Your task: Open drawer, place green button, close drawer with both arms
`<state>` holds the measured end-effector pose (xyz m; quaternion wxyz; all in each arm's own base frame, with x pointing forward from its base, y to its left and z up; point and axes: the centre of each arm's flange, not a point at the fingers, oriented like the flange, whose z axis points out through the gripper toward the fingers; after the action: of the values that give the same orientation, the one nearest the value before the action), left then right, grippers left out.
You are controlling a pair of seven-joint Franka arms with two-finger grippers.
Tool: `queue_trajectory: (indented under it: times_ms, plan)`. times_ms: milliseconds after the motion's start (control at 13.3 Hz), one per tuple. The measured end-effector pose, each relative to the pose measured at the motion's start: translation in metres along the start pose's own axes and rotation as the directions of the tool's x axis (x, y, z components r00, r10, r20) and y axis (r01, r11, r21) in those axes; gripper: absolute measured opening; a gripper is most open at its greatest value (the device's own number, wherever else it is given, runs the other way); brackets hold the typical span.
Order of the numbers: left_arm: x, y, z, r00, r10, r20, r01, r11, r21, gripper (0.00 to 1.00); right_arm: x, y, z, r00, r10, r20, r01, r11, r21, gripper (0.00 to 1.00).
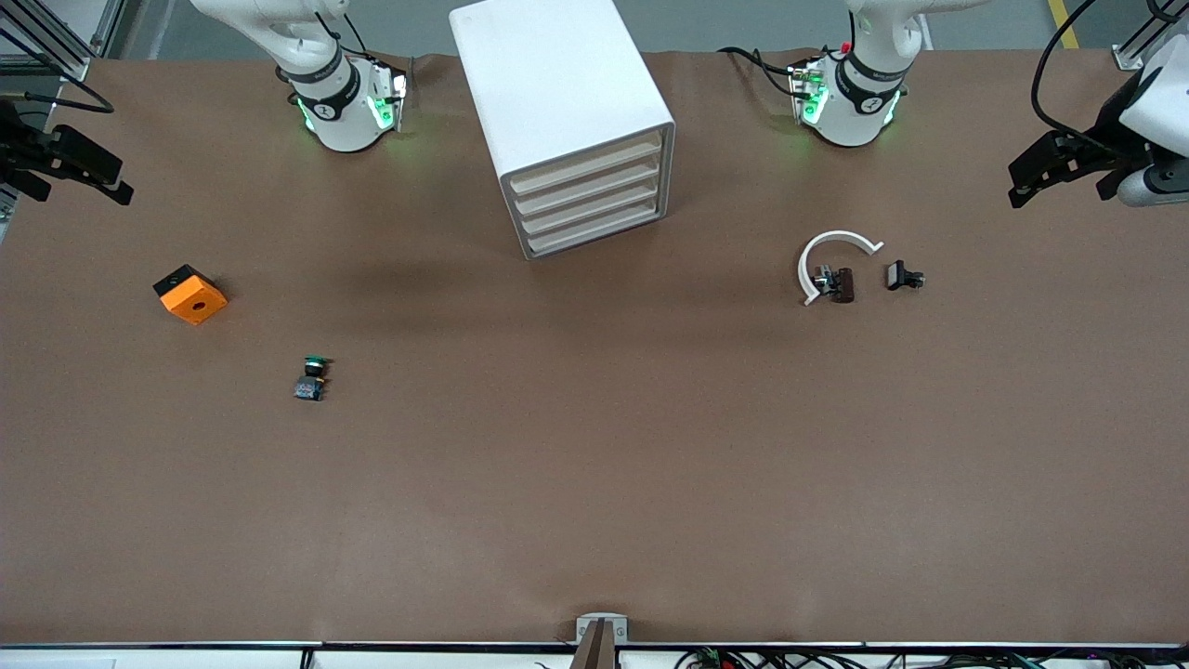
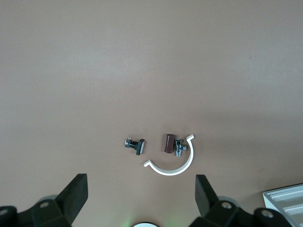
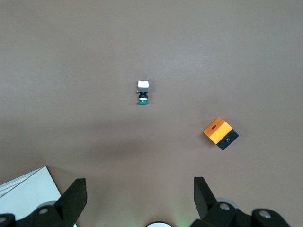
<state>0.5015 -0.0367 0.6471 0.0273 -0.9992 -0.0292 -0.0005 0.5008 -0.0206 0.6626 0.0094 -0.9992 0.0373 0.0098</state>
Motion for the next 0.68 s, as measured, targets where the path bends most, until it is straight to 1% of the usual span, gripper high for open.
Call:
queue_trajectory:
  times_ms: [150,376,526,676]
  plan:
    - [0.001,0.0,0.002,1.0,0.0,0.005,0.0,1.0,0.0,1.0,0.0,0.0,0.0,1.0,0.0,0.001,0.0,1.0,0.0,1.0]
    - [0.015,0.001,0.02,0.999,0.001,0.038,-0.001,1.0,-0.002,1.0,0.0,0.0,0.0,1.0,0.0,0.001,0.0,1.0,0.0,1.0]
    - [0.035,0.001,0.043,0.997,0.003,0.079,-0.002,1.0,-0.008,1.0,0.001,0.0,0.001,1.0,0.0,0.002,0.0,1.0,0.0,1.0]
    - [0.058,0.006,0.081,0.99,0.01,0.139,-0.008,1.0,-0.016,1.0,0.004,-0.002,0.007,1.0,-0.004,0.016,0.004,1.0,-0.001,1.0]
